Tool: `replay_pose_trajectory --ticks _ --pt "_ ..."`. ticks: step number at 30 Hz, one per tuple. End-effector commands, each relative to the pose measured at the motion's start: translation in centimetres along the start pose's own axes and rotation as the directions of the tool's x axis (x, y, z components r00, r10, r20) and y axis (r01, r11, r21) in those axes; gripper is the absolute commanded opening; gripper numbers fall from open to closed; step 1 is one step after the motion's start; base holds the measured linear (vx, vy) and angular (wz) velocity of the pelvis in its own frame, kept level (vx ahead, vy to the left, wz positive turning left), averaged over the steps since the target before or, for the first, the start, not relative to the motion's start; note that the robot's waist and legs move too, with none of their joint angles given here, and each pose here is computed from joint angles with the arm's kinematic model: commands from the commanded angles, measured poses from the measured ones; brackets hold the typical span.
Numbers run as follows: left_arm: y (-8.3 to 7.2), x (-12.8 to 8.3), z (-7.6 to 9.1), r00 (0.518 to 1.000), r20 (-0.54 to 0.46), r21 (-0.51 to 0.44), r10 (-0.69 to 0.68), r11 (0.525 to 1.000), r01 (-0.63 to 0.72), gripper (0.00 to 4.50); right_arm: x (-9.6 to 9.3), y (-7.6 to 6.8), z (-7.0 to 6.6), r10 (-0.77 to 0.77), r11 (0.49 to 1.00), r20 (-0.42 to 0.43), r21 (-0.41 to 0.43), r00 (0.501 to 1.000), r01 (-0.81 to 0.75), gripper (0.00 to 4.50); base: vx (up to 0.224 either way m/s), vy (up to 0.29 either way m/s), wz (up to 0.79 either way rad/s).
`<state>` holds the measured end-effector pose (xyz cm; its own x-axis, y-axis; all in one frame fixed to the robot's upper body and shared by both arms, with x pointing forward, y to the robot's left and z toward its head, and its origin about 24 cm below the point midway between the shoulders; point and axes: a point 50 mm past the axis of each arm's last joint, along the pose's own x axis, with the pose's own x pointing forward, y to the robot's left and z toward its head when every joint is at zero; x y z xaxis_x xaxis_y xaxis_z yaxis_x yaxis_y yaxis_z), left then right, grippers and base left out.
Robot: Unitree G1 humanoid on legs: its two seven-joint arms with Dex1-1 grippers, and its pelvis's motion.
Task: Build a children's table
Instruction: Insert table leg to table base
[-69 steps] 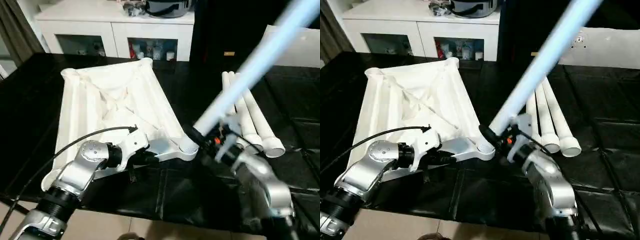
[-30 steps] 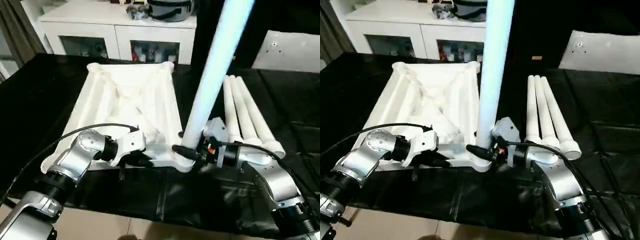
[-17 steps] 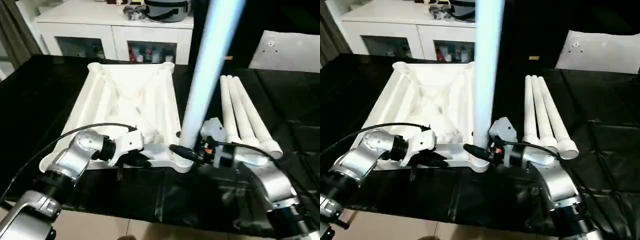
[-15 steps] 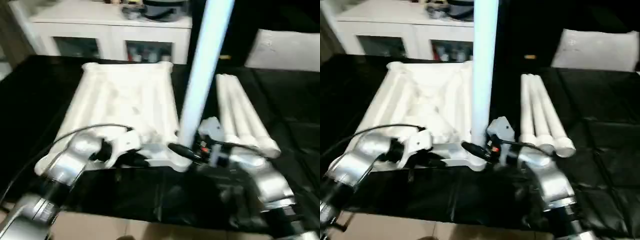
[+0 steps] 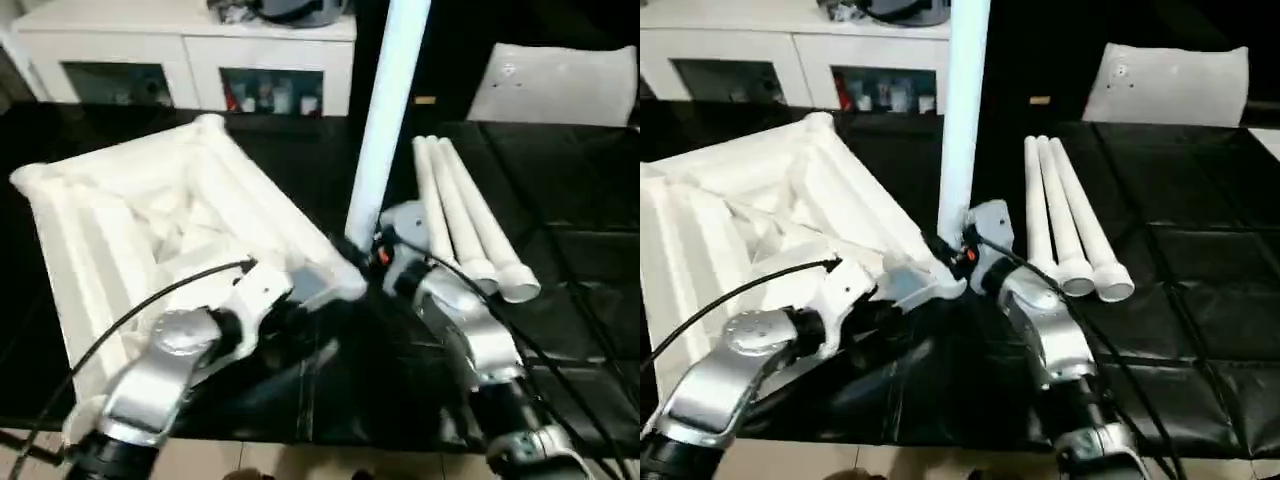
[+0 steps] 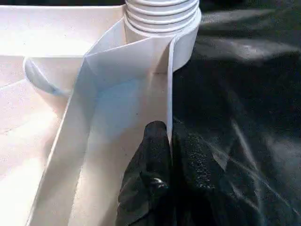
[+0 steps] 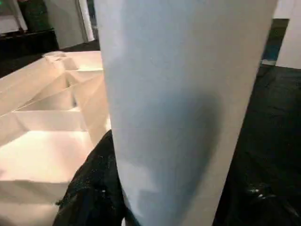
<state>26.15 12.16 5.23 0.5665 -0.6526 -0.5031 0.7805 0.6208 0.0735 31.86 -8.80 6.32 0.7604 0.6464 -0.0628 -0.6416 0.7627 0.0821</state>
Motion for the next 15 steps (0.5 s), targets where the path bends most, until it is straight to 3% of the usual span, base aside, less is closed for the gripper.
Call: replay_pose_trajectory --ticks 1,10,12,15 --pt "-0.2 0.3 1.3 1.000 0.029 0.034 0.006 0.999 -0.007 0.00 -0.6 -0.1 -3.2 -0.033 0.996 -0.128 0.075 0.991 0.043 1.89 0.000 0.000 0.00" --pt "1.4 0.6 1.3 0.998 -0.016 0.054 0.057 0.997 -0.056 0.00 -0.5 0.7 -3.6 -0.008 0.995 -0.122 0.097 0.993 0.020 1.89 0.000 0.000 0.00" --pt "1.6 0.6 1.3 0.998 -0.015 0.058 0.058 0.997 -0.057 0.00 -0.5 0.9 -3.8 0.009 0.993 -0.130 0.115 0.991 0.006 2.45 0.000 0.000 0.00" --pt "1.7 0.6 1.4 0.999 -0.017 0.069 0.047 0.997 -0.046 0.00 -0.7 1.0 -4.1 0.026 0.990 -0.146 0.139 0.989 -0.005 2.62 0.000 0.000 0.00"
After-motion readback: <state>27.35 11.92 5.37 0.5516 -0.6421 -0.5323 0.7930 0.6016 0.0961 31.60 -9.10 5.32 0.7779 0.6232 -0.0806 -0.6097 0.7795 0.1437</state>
